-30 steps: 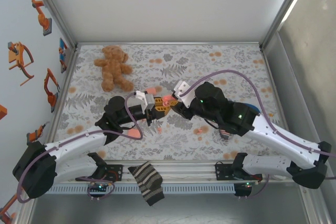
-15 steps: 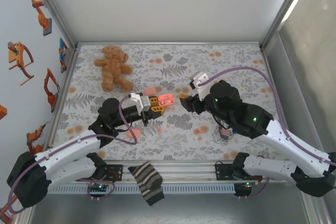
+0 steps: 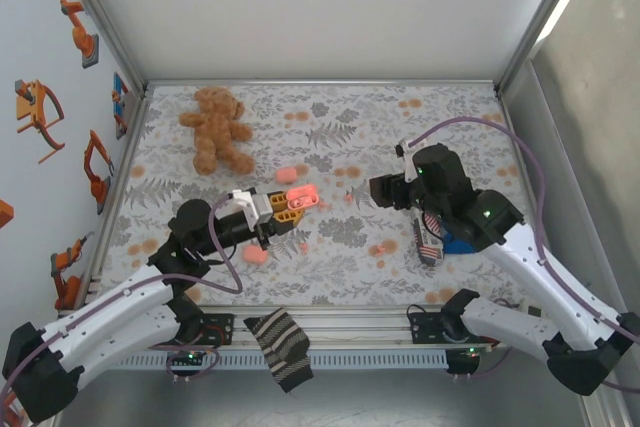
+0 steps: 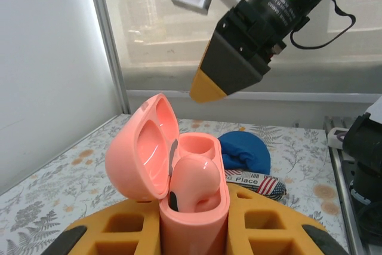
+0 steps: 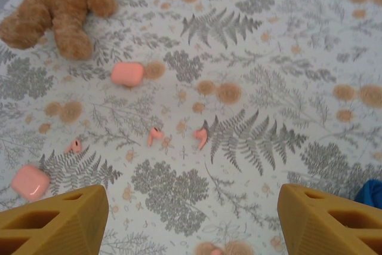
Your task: Insert the wireless bluetooth earbuds into the charging case
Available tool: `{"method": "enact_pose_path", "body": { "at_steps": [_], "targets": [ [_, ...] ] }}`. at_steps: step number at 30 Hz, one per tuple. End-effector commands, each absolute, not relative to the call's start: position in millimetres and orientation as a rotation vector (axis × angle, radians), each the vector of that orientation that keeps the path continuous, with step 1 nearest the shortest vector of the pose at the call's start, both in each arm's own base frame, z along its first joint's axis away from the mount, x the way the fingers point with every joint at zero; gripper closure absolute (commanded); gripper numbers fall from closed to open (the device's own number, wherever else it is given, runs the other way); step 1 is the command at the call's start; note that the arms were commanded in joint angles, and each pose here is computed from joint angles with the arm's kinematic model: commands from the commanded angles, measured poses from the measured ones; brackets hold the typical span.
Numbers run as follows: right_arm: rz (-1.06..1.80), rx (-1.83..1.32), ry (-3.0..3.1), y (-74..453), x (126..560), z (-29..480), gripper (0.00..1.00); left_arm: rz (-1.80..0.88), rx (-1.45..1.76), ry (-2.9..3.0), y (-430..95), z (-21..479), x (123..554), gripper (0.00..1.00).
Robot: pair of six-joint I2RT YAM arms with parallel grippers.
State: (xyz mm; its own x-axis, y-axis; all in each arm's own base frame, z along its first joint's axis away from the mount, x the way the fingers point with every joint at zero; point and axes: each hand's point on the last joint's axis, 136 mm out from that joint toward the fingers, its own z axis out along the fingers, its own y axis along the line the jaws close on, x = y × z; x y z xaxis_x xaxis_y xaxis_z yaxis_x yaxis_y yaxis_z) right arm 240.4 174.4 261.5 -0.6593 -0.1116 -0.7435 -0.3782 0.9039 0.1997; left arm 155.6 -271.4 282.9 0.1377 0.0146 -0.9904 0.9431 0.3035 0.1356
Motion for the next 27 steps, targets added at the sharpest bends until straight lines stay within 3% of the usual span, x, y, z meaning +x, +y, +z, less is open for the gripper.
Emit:
{"method": "enact_pose_path", "body": {
  "at_steps": [1,15,19,27],
  "targets": [
    [0.51,-0.277,2.46,175,229,221,0.27,-0.842,1.051,1.23,-266,280,153,1.0],
    [0.476,-0.007,2.877,158,196,89,0.28,-0.836,1.049,1.222,-255,276,143,1.0],
    [0.509,0.075,2.909,160,192,66,0.25,-0.829,1.041,1.23,-252,272,143,1.0],
    [0.498,0.097,2.971,167,195,42,0.33,-0.827,1.031,1.229,-251,272,143,1.0]
  ]
}}
